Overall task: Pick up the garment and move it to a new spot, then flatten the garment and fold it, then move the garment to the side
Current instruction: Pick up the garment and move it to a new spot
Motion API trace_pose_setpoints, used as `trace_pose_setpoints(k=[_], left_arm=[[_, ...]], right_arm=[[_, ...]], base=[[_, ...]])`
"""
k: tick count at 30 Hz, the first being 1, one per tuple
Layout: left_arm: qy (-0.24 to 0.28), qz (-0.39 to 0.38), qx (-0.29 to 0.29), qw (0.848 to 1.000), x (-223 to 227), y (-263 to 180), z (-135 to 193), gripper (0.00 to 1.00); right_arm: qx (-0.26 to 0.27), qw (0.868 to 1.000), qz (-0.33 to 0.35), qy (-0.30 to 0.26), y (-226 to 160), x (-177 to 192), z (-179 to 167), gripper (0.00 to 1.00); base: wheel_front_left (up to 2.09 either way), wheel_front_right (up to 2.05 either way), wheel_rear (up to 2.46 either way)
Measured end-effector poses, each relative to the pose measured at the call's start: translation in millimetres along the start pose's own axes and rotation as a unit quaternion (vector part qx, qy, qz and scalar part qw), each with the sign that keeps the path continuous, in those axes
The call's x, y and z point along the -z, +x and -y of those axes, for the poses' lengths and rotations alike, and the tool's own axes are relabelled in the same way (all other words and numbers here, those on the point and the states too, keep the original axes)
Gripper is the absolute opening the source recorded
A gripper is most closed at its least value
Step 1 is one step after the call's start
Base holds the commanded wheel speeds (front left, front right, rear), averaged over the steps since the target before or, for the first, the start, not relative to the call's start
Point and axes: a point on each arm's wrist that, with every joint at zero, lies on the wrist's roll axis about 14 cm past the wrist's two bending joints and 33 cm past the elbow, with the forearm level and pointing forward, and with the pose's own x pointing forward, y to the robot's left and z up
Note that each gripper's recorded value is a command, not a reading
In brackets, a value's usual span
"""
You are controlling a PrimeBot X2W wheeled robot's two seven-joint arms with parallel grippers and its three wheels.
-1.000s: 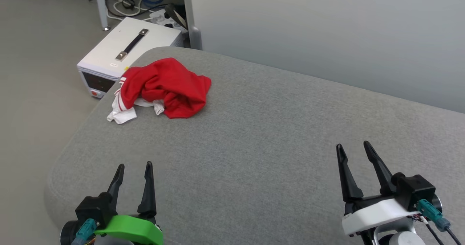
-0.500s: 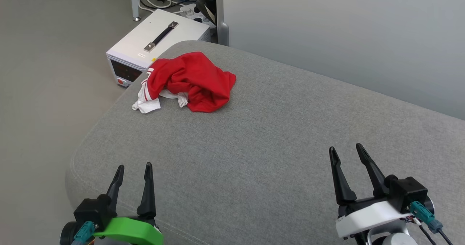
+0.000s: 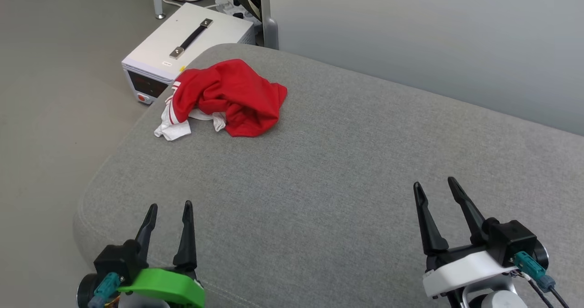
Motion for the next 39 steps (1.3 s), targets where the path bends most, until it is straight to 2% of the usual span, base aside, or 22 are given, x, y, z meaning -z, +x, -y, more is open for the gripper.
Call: trace_pose_setpoints(k=[4, 8, 14, 17, 22, 29, 33, 37, 39], left_arm=[[0.002, -0.015, 0.024, 1.000, 6.3, 22.8, 10.0, 1.00], [0.029, -0.028, 0.067, 0.997, 0.8, 65.4, 17.0, 1.00], [0.048, -0.123, 0.117, 0.984, -3.4, 142.0, 27.5, 1.00], [0.061, -0.183, 0.133, 0.972, -4.5, 176.1, 31.0, 1.00], [0.110, -0.296, 0.139, 0.939, 11.4, 217.6, 29.2, 1.00], [0.086, -0.403, 0.140, 0.900, 55.9, 252.5, 45.3, 1.00], [0.063, -0.436, 0.131, 0.888, 83.9, 267.8, 50.5, 1.00], [0.062, -0.483, 0.112, 0.866, 121.6, 265.9, 43.8, 1.00], [0.068, -0.511, 0.106, 0.850, 143.2, 259.4, 41.9, 1.00]], right_arm=[[0.010, 1.000, 0.004, -0.012, 4.7, 1.1, 11.6, 1.00], [0.018, 0.999, 0.021, -0.023, 15.7, -4.1, 24.7, 1.00], [0.034, 0.998, 0.028, -0.035, 27.1, 2.2, 46.1, 1.00], [0.042, 0.998, 0.026, -0.038, 31.4, 9.3, 56.8, 1.00], [0.064, 0.997, 0.025, -0.039, 36.5, 21.3, 81.2, 1.00], [0.089, 0.995, -0.007, -0.043, 29.4, 51.7, 106.5, 1.00], [0.101, 0.993, -0.027, -0.048, 20.7, 66.8, 119.1, 1.00], [0.120, 0.990, -0.041, -0.056, 12.0, 75.7, 135.5, 1.00], [0.127, 0.989, -0.046, -0.058, 8.6, 79.1, 141.2, 1.00]], base=[[0.00, 0.00, 0.00], [0.00, 0.00, 0.00], [0.00, 0.00, 0.00], [0.00, 0.00, 0.00], [0.00, 0.00, 0.00], [0.00, 0.00, 0.00], [0.00, 0.00, 0.00], [0.00, 0.00, 0.00], [0.00, 0.00, 0.00]])
